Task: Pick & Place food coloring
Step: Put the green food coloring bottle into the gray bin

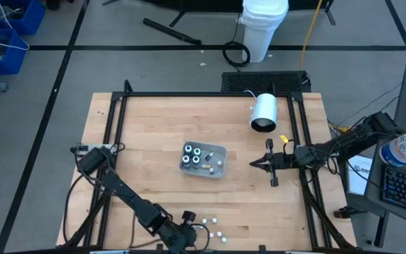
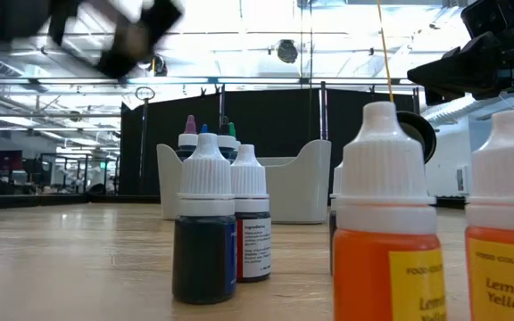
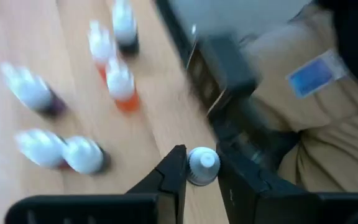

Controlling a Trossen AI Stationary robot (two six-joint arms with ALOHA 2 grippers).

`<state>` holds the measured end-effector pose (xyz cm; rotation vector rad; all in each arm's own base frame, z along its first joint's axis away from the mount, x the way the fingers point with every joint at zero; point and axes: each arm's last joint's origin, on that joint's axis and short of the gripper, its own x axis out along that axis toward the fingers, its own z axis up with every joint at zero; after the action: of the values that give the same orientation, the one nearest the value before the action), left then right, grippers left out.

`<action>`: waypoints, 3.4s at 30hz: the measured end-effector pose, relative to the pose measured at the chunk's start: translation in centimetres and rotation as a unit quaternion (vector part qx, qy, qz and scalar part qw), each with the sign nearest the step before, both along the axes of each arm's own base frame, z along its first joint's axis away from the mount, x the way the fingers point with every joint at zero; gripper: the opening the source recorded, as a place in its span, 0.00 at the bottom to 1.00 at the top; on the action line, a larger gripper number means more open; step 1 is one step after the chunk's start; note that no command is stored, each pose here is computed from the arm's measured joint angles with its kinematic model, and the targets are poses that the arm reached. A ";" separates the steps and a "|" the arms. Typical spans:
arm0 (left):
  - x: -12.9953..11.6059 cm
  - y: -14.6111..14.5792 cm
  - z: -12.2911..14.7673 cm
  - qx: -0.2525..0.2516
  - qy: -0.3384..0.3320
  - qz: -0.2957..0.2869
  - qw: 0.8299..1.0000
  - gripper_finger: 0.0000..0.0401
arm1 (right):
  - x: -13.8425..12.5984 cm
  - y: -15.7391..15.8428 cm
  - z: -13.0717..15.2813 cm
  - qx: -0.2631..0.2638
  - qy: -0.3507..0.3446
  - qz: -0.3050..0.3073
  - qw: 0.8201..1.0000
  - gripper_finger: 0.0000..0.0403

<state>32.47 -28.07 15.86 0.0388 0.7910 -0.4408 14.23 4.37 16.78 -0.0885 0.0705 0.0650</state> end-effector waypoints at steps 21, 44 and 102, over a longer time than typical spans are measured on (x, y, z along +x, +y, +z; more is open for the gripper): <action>-4.3 12.7 16.5 0.145 -0.107 0.051 0.982 0.18 | 0.0 0.0 0.0 -0.002 0.000 0.000 1.000 0.00; 10.3 23.6 9.8 0.107 -0.026 0.090 0.990 0.19 | 0.0 0.0 0.1 -0.018 -0.005 0.001 1.000 0.00; 10.0 22.8 3.8 0.219 0.089 0.263 0.935 0.19 | 0.0 0.0 0.3 -0.024 -0.018 0.003 1.000 0.00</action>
<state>42.52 -5.27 19.65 0.1992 1.0271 0.2505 14.24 4.39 17.09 -0.1384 0.0365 0.0684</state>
